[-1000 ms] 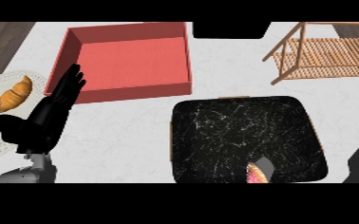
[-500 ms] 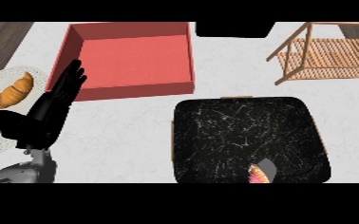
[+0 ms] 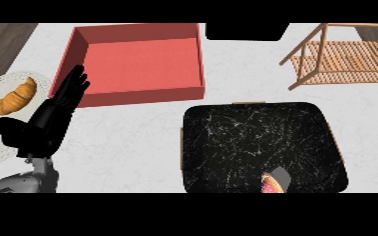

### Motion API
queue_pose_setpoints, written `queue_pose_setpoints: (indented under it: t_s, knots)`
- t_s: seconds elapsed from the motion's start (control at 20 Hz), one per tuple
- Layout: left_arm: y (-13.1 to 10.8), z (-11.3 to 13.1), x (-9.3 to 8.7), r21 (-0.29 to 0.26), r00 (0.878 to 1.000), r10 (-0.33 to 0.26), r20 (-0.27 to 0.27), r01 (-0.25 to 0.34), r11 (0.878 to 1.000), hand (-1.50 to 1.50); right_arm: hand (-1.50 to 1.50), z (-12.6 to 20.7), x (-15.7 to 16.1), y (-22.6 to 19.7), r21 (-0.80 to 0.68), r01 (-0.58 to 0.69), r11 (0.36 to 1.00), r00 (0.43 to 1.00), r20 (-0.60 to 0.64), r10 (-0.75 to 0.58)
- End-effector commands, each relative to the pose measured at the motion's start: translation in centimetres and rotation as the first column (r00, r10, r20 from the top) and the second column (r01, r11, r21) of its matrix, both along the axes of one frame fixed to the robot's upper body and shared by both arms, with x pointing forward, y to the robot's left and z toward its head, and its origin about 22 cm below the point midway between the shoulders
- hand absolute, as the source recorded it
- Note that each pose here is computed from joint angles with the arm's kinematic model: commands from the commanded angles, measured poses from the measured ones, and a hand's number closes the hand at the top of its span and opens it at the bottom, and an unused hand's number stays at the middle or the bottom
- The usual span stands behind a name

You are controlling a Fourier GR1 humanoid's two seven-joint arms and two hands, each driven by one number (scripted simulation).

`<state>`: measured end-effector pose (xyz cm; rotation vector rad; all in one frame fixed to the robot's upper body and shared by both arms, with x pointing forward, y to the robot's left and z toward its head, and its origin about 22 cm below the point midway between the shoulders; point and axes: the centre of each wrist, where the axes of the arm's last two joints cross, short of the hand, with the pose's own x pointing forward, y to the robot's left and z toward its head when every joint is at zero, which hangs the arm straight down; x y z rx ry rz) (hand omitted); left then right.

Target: Pick the pear from the tray and place it in the tiered shelf

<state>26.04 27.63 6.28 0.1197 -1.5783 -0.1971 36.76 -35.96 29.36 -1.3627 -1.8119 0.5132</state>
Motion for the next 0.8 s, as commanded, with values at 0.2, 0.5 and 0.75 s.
queue_pose_setpoints:
  t_s: [0.2, 0.5, 0.75]
  knots:
    - [-1.2, 0.0, 1.1, -0.002, 1.000, 0.005, 0.001, -0.005, 1.000, 0.00, 1.50, -1.9, 3.8, 0.2, -0.040, -0.129, 0.991, 0.983, -0.134, 0.122]
    - [0.2, -0.6, -0.2, -0.005, 1.000, 0.013, -0.016, -0.013, 1.000, 0.00, 1.50, -4.2, 4.2, -0.8, -0.133, -0.241, 0.961, 0.927, -0.325, 0.188]
    - [-1.2, -0.5, 0.3, -0.008, 1.000, 0.007, -0.007, -0.007, 1.000, 0.00, 1.50, -5.9, 4.8, -1.4, -0.119, -0.224, 0.967, 0.905, -0.393, 0.161]
